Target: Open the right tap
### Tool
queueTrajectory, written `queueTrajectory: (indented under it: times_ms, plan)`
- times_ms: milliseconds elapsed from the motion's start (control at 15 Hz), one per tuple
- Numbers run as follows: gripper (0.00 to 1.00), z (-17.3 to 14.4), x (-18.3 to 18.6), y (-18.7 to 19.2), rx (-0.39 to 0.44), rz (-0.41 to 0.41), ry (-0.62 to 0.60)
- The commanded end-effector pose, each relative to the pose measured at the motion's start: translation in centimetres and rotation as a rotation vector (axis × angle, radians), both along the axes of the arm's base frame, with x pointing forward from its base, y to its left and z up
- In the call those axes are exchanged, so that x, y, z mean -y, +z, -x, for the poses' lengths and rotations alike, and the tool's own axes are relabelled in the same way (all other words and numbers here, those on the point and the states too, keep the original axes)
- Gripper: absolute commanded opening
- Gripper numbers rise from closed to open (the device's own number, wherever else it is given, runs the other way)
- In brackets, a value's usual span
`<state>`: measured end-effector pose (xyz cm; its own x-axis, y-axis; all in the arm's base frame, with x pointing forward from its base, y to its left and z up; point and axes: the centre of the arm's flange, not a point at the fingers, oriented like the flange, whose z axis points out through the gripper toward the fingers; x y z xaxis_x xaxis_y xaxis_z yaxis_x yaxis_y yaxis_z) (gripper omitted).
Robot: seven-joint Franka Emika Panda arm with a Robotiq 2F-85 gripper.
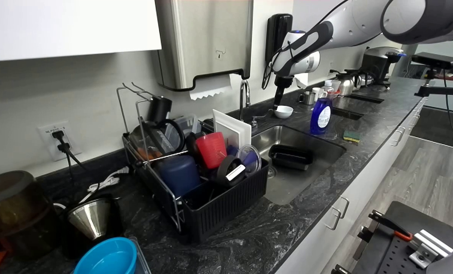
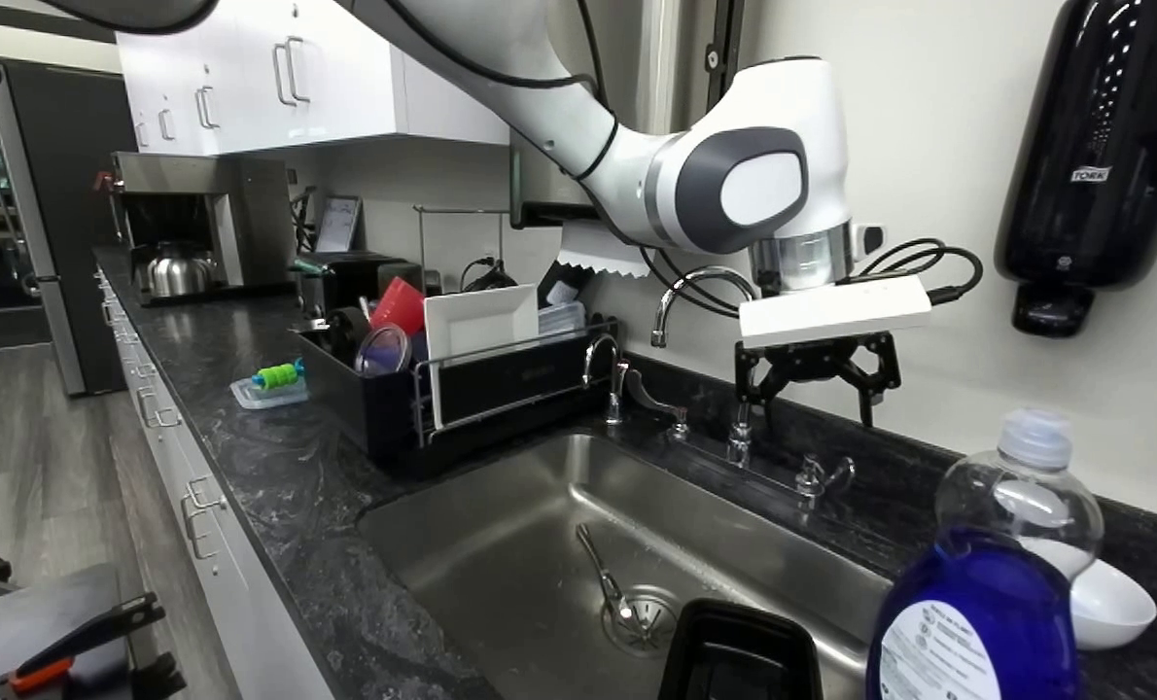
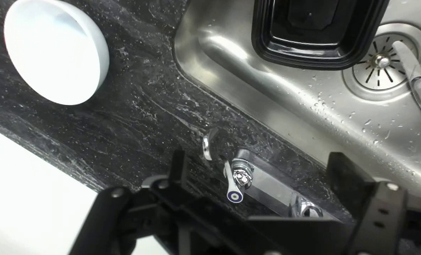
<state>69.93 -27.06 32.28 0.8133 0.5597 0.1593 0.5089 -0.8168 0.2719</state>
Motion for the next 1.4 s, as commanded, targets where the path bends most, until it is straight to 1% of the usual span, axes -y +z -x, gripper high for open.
queueTrajectory:
  times_ms: [0, 267, 733, 1000, 1333]
  plan:
    - [1.00, -2.0, 1.5, -0.5, 0.001, -0.014, 0.052]
    - [1.00, -2.8, 2.1, -1.2, 0.001, -0.016, 0.082]
    - [1.00, -3.6, 2.2, -2.9, -0.041, -0.042, 0.129]
    - [1.00, -3.9, 2.6, -3.1, -0.051, -0.047, 0.139]
    - [1.00, -4.2, 3.1, -4.1, -0.065, -0.053, 0.141]
